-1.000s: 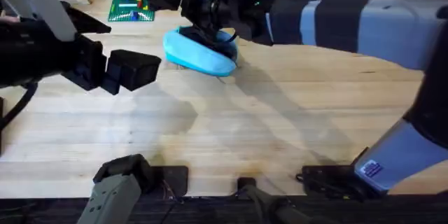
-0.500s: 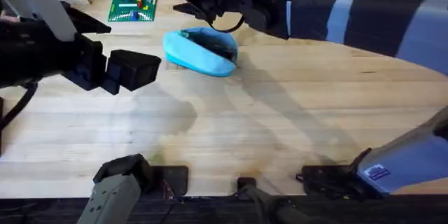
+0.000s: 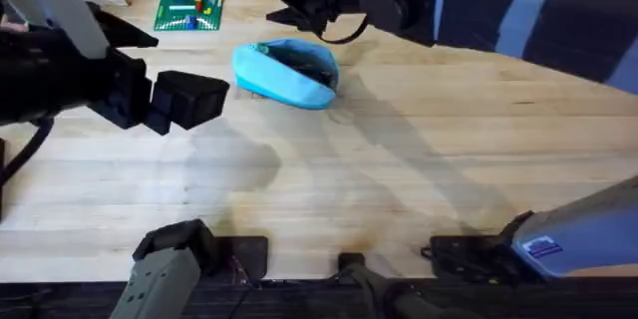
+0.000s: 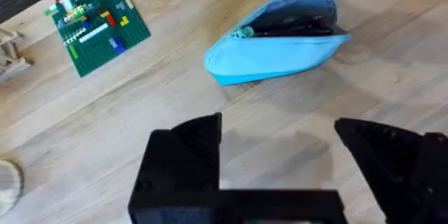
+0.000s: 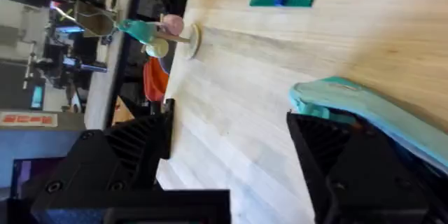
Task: Unzip the bag, pick up the pens from the table one at a time and place them inside, then zip the bag closed.
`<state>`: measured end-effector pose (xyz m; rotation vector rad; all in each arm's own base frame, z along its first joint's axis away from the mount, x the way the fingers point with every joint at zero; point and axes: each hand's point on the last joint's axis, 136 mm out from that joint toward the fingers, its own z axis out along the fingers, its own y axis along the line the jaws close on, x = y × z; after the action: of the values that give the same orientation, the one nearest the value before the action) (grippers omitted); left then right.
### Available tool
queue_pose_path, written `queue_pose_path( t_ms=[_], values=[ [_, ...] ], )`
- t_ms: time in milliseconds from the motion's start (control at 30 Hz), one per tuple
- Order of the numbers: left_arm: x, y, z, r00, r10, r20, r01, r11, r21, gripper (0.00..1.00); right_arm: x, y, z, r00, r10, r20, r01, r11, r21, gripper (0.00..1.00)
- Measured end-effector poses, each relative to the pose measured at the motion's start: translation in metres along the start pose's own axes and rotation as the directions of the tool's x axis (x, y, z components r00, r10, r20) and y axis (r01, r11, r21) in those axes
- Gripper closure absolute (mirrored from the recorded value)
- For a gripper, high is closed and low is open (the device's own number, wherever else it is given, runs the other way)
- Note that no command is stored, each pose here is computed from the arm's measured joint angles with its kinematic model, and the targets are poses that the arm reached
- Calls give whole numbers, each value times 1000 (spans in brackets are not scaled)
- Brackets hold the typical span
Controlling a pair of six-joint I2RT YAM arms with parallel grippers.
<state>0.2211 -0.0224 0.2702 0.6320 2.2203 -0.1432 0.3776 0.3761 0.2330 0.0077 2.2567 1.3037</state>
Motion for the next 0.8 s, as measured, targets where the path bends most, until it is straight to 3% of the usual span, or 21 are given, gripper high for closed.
queue_pose_path(
  t_ms=[600, 800],
  values=[
    [0, 0, 0, 1000, 0, 0, 0, 1000, 0, 5, 25, -57, -21, 996, 7, -84, 16, 963, 270, 4],
    [0, 0, 0, 1000, 0, 0, 0, 1000, 0, 5, 24, -63, -22, 997, -3, -79, 26, 954, 297, 4]
  ],
)
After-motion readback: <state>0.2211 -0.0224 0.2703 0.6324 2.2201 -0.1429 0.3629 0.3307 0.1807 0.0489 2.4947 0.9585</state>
